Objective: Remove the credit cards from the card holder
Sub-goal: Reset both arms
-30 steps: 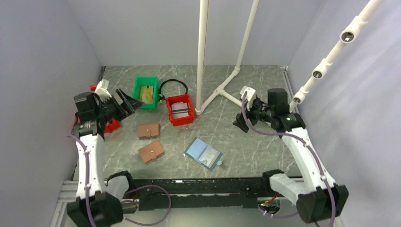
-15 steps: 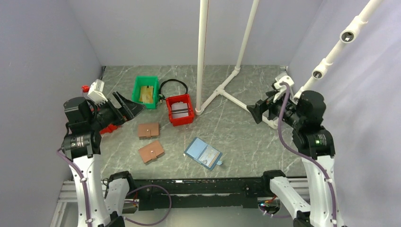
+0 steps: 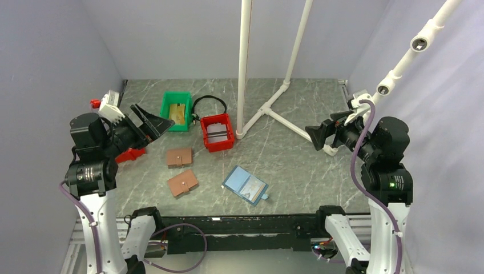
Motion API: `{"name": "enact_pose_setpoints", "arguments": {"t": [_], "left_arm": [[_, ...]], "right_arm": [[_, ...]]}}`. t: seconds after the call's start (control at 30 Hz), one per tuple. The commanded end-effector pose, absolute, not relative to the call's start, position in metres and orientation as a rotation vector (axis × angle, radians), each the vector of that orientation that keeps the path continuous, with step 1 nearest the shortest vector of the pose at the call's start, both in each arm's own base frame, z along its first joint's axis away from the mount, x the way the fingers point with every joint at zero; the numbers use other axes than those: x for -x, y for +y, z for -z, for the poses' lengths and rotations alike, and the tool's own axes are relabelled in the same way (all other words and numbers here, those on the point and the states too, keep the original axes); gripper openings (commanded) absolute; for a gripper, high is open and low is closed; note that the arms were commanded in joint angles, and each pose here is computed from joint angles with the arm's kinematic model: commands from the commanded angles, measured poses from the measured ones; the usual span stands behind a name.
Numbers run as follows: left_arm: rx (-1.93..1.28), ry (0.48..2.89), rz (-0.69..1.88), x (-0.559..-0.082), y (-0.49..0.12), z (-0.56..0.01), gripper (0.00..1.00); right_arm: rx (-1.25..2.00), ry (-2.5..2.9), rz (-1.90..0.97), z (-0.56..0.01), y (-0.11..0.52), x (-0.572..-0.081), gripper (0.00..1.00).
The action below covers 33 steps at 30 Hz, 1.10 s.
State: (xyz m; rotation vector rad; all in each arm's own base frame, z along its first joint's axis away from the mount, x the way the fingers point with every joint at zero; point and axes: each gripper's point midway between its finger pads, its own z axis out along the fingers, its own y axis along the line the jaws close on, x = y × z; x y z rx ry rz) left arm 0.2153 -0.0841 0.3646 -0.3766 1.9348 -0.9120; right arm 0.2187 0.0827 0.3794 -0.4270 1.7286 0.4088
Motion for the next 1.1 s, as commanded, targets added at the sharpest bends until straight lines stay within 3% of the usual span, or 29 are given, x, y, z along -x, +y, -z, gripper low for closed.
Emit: {"name": "enact_pose_setpoints", "arguments": {"t": [0.0,0.23,1.07], "left_arm": [[0.270,1.933,0.951,-0.212,-0.096,-0.368,1.00],[0.091,1.926,0.946,-0.208,-0.104,-0.365,0.99],[-0.050,1.924,1.027,-0.201,-0.120,-0.365,1.00]], "right_arm": [[0.408,1.687,-0.426,-0.395,0.083,-0.210,1.00],[0.389,1.699,-0.385,-0.384,0.076,-0.209,1.00],[0.402,1.693,-0.377,-0.386,0.075,-0.207,1.00]]}}
